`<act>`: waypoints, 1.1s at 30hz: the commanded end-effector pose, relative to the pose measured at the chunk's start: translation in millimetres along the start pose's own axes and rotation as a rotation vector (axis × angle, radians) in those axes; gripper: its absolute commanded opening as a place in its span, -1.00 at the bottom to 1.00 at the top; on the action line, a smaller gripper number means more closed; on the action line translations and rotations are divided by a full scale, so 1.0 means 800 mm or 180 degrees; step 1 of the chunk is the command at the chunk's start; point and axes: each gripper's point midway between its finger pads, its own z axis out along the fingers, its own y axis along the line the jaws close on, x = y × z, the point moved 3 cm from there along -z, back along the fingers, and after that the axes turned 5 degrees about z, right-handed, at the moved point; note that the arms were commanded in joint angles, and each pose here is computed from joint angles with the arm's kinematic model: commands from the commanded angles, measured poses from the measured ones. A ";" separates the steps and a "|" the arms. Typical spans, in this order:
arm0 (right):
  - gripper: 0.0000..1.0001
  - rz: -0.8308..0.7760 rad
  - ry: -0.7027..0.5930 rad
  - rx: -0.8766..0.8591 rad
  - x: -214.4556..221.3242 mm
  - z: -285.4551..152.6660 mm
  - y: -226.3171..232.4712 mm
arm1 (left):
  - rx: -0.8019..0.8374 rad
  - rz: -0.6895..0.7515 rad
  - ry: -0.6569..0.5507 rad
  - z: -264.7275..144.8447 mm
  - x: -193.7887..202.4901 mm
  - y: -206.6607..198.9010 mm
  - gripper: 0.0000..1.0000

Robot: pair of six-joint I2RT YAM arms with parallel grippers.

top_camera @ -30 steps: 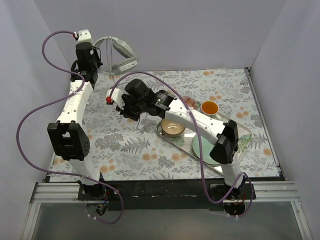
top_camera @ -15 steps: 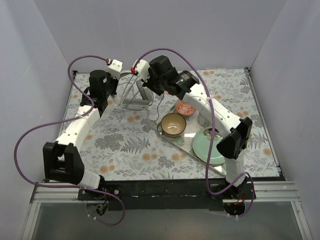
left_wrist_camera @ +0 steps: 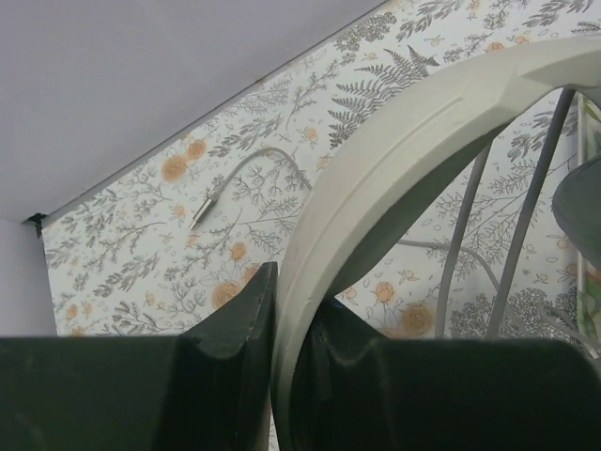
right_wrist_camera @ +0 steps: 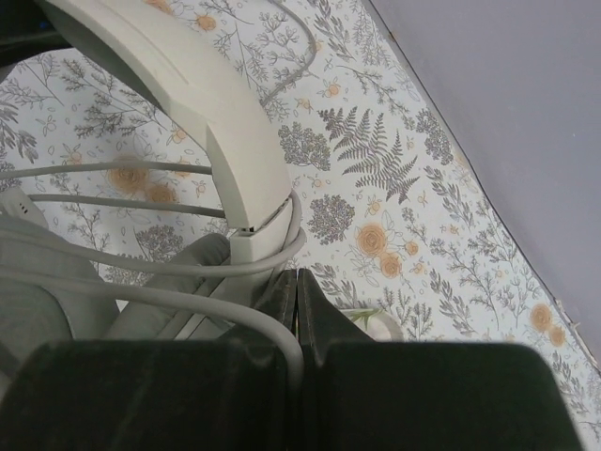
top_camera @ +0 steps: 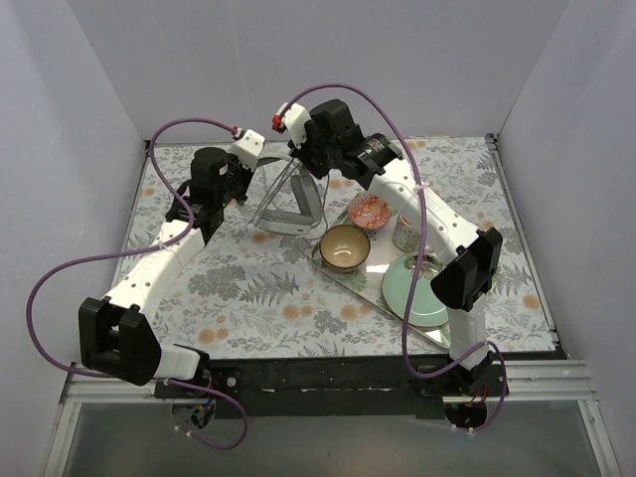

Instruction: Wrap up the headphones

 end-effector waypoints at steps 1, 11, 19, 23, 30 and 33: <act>-0.97 0.0273 -0.0999 0.0748 -0.093 -0.065 -0.071 | 0.0369 -0.0029 0.0206 -0.014 0.012 -0.025 -1.00; -0.97 0.0410 -0.0953 0.0979 -0.032 -0.057 -0.116 | 0.0558 -0.0221 0.0097 -0.053 -0.010 -0.031 -1.00; -0.75 0.0192 -0.1592 0.0188 -0.032 -0.046 -0.096 | 0.1086 -0.0472 -0.0119 -0.105 -0.063 -0.047 -1.00; -0.48 0.0231 -0.1873 -0.0241 -0.037 -0.033 -0.074 | 0.1091 -0.0778 -0.0166 -0.124 -0.103 -0.036 -1.00; -0.40 0.0594 -0.2249 -0.0852 -0.053 -0.007 -0.051 | 0.1056 -0.0880 -0.0241 -0.150 -0.145 -0.017 -1.00; -0.42 0.0748 -0.2315 -0.1030 -0.057 0.005 -0.048 | 0.0949 -0.0832 -0.0305 -0.155 -0.151 -0.009 -1.00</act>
